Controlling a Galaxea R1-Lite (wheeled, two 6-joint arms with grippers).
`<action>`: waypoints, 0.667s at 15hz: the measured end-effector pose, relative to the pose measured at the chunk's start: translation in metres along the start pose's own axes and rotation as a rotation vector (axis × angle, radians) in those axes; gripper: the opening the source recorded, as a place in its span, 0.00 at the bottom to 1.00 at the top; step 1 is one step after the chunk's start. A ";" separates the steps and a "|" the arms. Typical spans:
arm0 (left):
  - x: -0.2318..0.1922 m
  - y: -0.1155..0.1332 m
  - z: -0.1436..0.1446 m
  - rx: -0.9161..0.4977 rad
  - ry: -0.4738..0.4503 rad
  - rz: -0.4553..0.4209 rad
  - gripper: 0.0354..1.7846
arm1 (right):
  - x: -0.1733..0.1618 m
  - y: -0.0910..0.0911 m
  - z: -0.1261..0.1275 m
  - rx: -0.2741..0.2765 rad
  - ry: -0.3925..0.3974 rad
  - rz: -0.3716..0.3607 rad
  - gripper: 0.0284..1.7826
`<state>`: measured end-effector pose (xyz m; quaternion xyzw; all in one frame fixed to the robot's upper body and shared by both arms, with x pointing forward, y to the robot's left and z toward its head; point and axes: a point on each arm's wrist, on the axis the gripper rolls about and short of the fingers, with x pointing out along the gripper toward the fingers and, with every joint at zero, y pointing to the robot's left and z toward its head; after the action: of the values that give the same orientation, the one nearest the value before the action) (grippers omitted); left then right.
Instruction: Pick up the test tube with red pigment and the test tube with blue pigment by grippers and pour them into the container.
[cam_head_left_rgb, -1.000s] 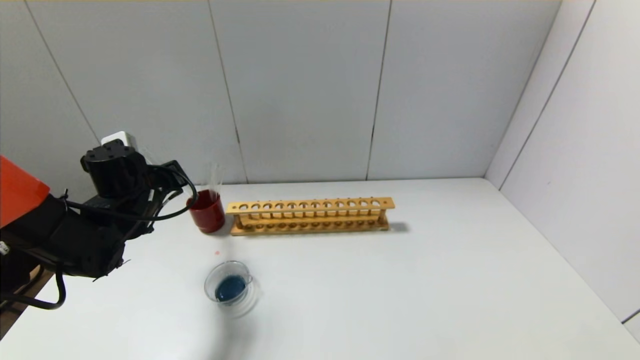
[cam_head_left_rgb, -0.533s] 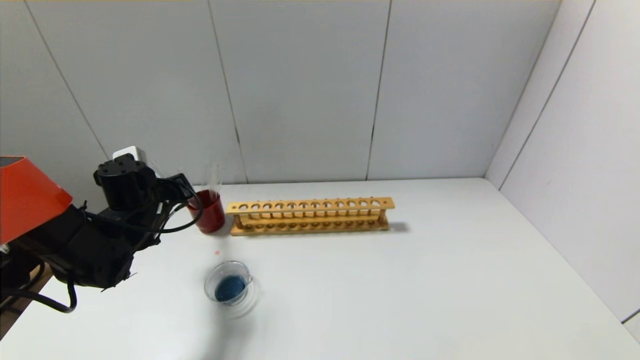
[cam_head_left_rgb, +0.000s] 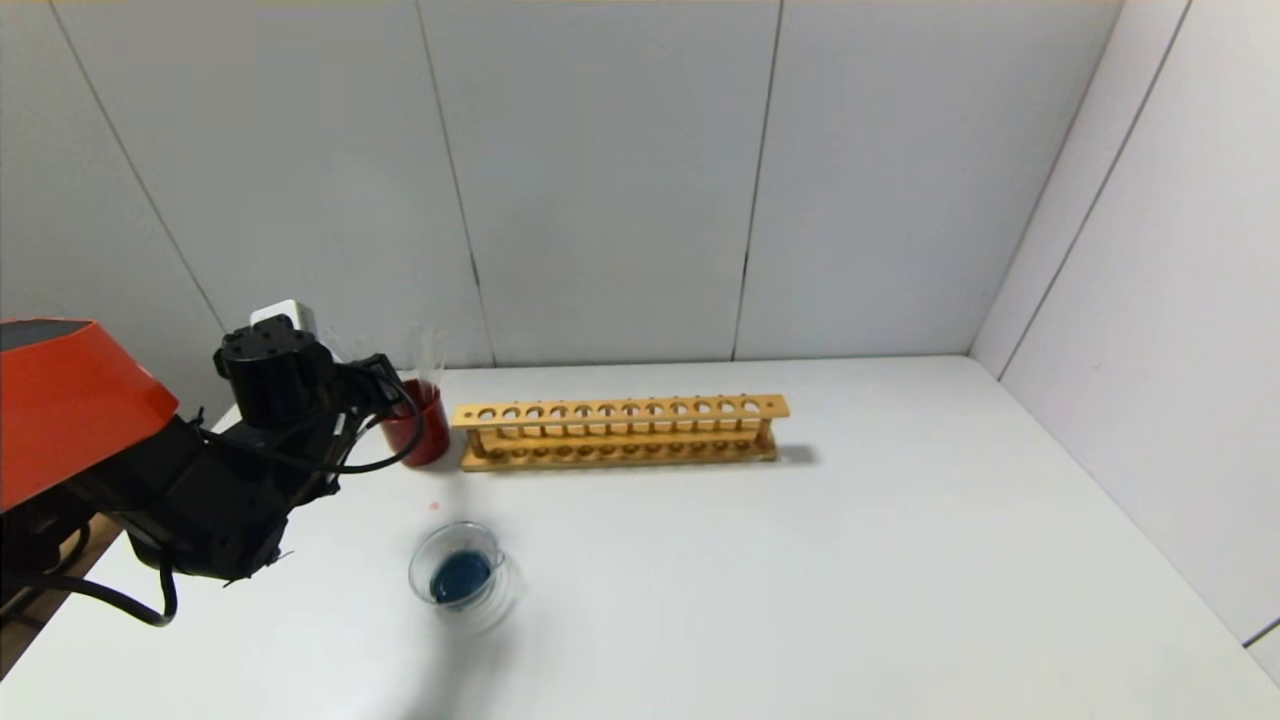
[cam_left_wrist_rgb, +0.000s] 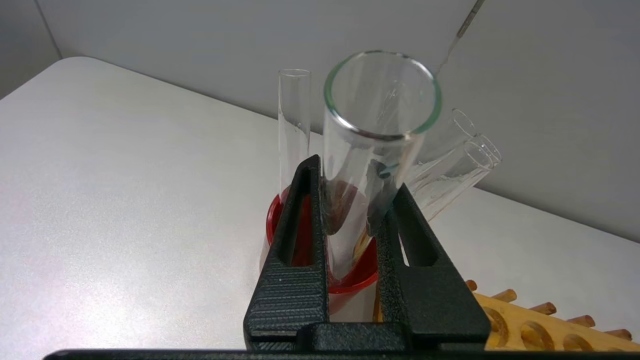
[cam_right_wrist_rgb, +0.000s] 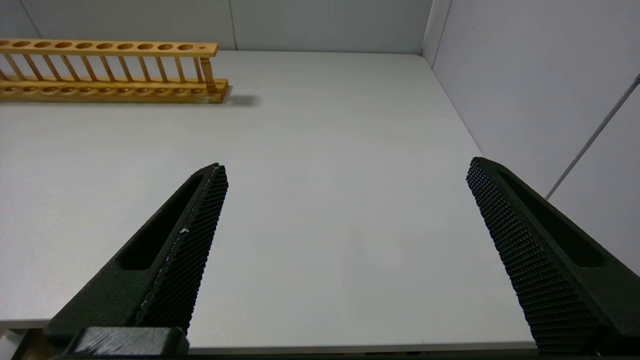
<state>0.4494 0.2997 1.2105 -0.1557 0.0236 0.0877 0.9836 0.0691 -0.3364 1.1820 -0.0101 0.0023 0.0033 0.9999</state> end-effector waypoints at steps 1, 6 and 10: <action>0.000 0.000 -0.001 0.002 0.002 0.000 0.16 | 0.000 0.000 0.000 0.000 0.000 0.000 0.98; 0.002 0.000 -0.004 0.005 0.009 0.002 0.33 | 0.000 0.000 0.000 0.000 0.000 0.000 0.98; 0.000 -0.001 0.000 0.015 -0.003 -0.002 0.72 | 0.000 0.000 0.000 0.000 0.000 0.000 0.98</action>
<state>0.4497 0.2986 1.2109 -0.1481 0.0226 0.0869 0.9849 0.0691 -0.3364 1.1820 -0.0103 0.0023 0.0033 0.9999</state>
